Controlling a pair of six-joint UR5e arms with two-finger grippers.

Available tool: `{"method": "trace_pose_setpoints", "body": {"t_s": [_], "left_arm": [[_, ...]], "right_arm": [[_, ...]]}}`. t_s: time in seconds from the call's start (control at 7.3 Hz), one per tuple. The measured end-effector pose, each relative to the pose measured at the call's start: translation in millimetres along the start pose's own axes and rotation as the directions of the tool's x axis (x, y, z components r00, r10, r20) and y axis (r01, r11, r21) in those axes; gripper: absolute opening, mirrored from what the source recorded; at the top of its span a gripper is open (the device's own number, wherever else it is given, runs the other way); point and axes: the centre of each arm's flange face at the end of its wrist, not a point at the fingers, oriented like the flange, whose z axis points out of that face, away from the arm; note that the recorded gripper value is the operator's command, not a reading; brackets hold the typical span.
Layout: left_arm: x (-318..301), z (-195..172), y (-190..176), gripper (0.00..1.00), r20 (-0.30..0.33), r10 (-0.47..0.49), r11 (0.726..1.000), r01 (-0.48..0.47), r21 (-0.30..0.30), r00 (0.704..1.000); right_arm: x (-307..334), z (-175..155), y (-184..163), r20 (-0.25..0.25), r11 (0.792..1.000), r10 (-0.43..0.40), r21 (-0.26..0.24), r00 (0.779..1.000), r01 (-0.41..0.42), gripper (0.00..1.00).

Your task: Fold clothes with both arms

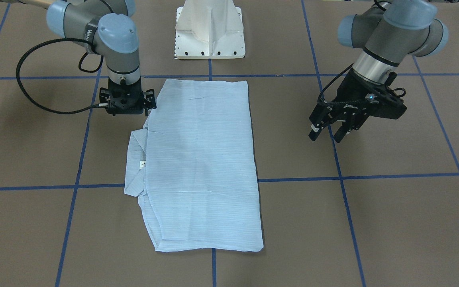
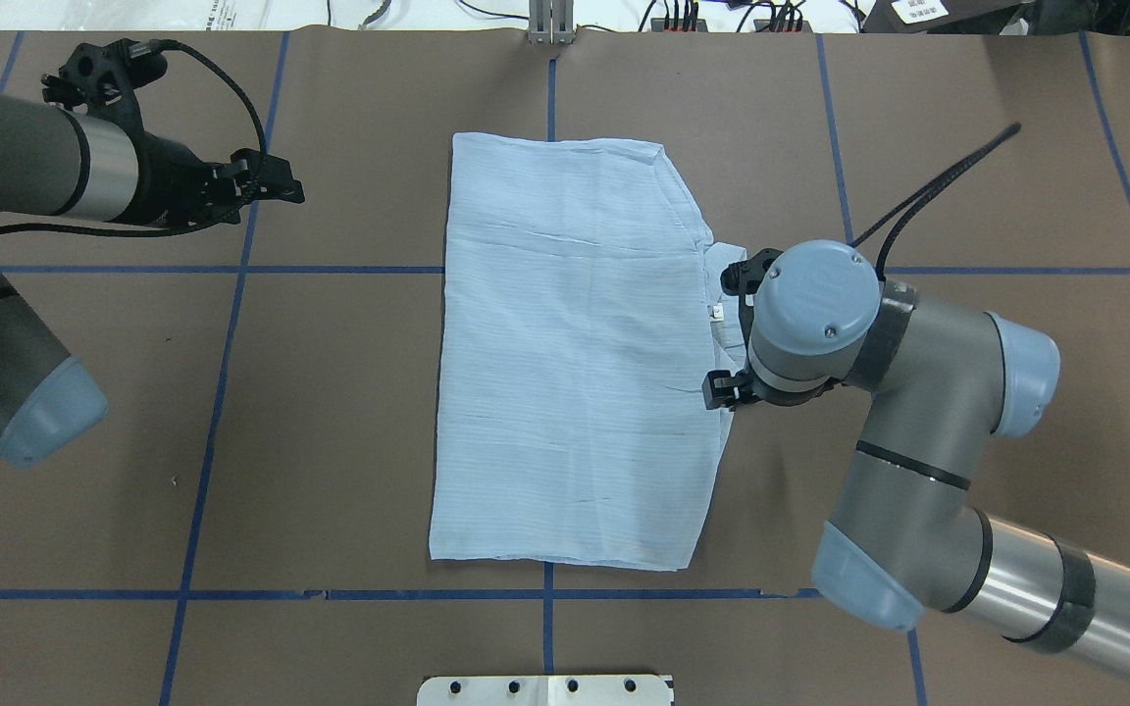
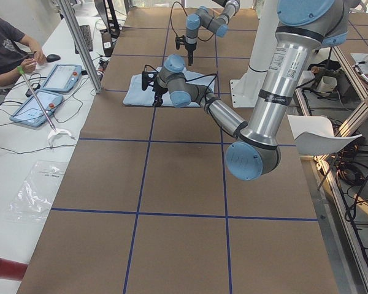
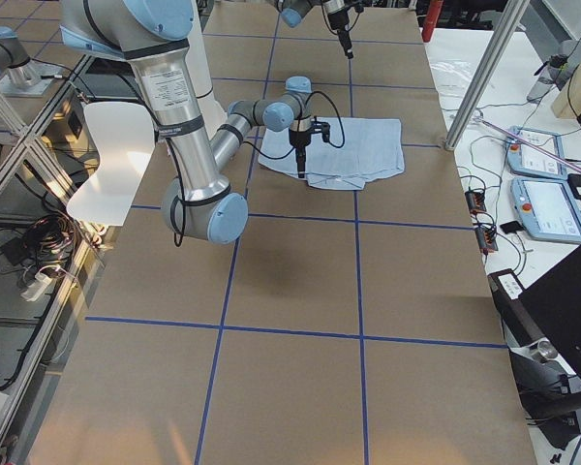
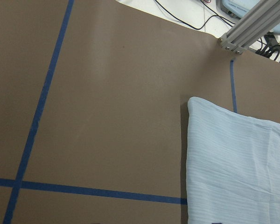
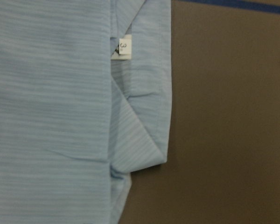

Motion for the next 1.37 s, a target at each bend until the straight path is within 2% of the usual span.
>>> {"method": "trace_pose_setpoints", "body": {"t_s": [0.14, 0.27, 0.41, 0.55, 0.68, 0.82, 0.96, 1.1, 1.37], "left_arm": [[2.0, -1.7, 0.6, 0.84, -0.007, -0.003, 1.000, 0.003, -0.003, 1.000], [4.8, -5.0, 1.2, 0.84, -0.015, -0.007, 1.000, 0.007, -0.001, 1.000], [8.1, -8.4, 1.8, 0.84, -0.023, -0.010, 1.000, 0.010, 0.002, 1.000], [10.6, -9.8, 3.0, 0.84, -0.029, -0.009, 1.000, 0.010, 0.004, 1.000], [13.7, -10.8, 4.0, 0.84, -0.035, -0.006, 1.000, 0.007, 0.005, 0.999], [17.6, -12.5, 4.3, 0.84, -0.042, -0.002, 1.000, 0.002, 0.008, 0.999], [20.6, -14.1, 4.1, 0.84, -0.048, 0.003, 1.000, -0.002, 0.011, 0.999], [22.8, -14.9, 4.3, 0.84, -0.052, 0.008, 1.000, -0.008, 0.013, 0.999], [24.8, -15.6, 4.5, 0.83, -0.055, 0.013, 1.000, -0.012, 0.014, 0.998]], "right_arm": [[-24.5, -9.2, 22.1, 0.051, 0.982, 0.187, -0.012, 0.981, -0.187, 0.98], [-44.7, -16.6, 40.5, 0.114, 0.913, 0.409, -0.039, 0.906, -0.407, 0.96], [-58.5, -17.0, 59.7, 0.166, 0.799, 0.599, -0.072, 0.783, -0.596, 0.95], [-68.0, -12.4, 78.8, 0.191, 0.690, 0.720, -0.090, 0.668, -0.718, 0.95], [-75.0, -7.3, 95.6, 0.205, 0.583, 0.805, -0.101, 0.557, -0.806, 0.95], [-79.1, -3.6, 107.0, 0.207, 0.504, 0.855, -0.112, 0.476, -0.856, 0.95], [-81.5, 0.0, 115.3, 0.201, 0.460, 0.879, -0.119, 0.433, -0.880, 0.95], [-81.3, 5.7, 122.6, 0.192, 0.442, 0.889, -0.118, 0.417, -0.889, 0.95], [-71.3, 21.4, 133.4, 0.169, 0.439, 0.892, -0.098, 0.420, -0.893, 0.94]]}}
